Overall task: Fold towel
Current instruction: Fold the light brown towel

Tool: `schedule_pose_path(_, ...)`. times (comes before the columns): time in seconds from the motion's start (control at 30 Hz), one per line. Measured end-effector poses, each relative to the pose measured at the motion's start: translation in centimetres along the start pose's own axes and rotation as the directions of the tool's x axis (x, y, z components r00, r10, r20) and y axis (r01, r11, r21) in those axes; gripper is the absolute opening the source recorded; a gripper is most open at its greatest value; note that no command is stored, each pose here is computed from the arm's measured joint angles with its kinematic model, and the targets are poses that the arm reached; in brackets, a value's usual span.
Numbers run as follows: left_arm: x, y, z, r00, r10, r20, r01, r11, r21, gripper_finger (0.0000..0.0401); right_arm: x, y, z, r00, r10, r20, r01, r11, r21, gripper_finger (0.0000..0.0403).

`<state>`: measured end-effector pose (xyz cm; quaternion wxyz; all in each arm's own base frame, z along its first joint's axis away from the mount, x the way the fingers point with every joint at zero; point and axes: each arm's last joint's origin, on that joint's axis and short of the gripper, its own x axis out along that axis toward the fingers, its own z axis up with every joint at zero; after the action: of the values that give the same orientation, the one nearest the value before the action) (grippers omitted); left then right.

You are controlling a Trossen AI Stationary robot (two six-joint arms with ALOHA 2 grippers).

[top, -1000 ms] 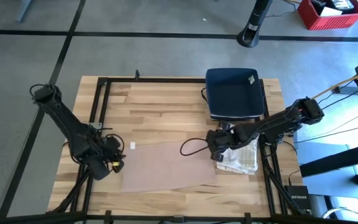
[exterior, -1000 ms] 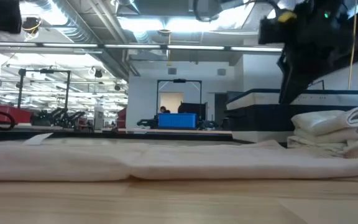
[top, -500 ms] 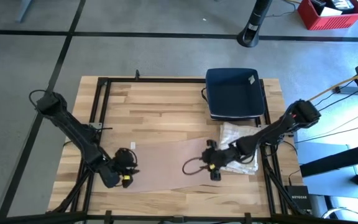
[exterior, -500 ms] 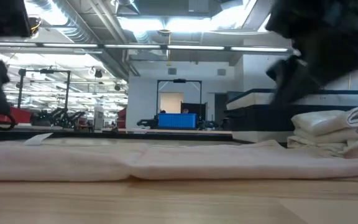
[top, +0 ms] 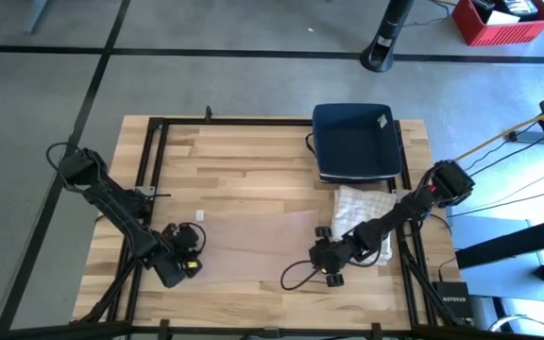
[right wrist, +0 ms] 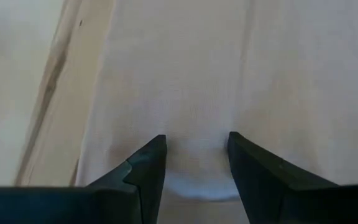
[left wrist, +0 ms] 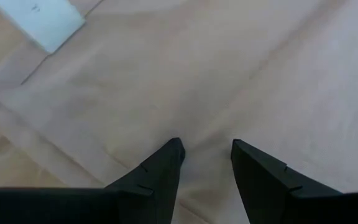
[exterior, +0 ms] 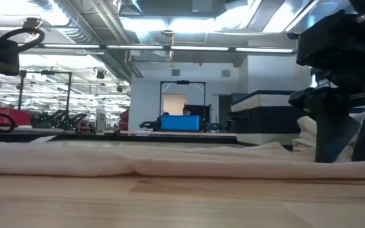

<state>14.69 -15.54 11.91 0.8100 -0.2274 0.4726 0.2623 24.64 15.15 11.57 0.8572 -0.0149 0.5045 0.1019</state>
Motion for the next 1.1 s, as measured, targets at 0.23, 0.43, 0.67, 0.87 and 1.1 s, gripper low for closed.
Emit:
schedule_pose_path(0.23,-1.4,-0.8,0.9,0.998,-0.062,-0.005,0.062,0.997,0.050,0.0141,-1.0,0.2,1.7,0.998,-0.016,0.062,0.014,0.999,0.039,0.0174)
schedule_pose_path(0.43,-3.8,-2.4,3.0,0.982,-0.186,0.045,0.179,0.976,0.124,0.0141,-1.9,-0.1,4.5,0.984,-0.069,0.164,0.060,0.996,0.060,0.0174)
schedule_pose_path(0.67,-3.7,-2.4,4.4,0.980,-0.184,0.071,0.157,0.946,0.283,0.0141,-2.0,-2.1,5.7,0.969,-0.148,0.198,0.126,0.985,0.120,0.0174)
schedule_pose_path(0.87,-2.7,-1.9,5.3,0.984,-0.167,-0.061,0.177,0.894,0.412,0.0158,-2.1,-2.8,5.9,0.948,-0.234,0.217,0.205,0.967,0.149,0.0176)
schedule_pose_path(1.1,-0.9,0.1,4.7,0.973,-0.100,-0.206,0.186,0.869,0.459,0.0220,-2.0,-2.9,5.9,0.937,-0.264,0.228,0.233,0.960,0.156,0.0214)
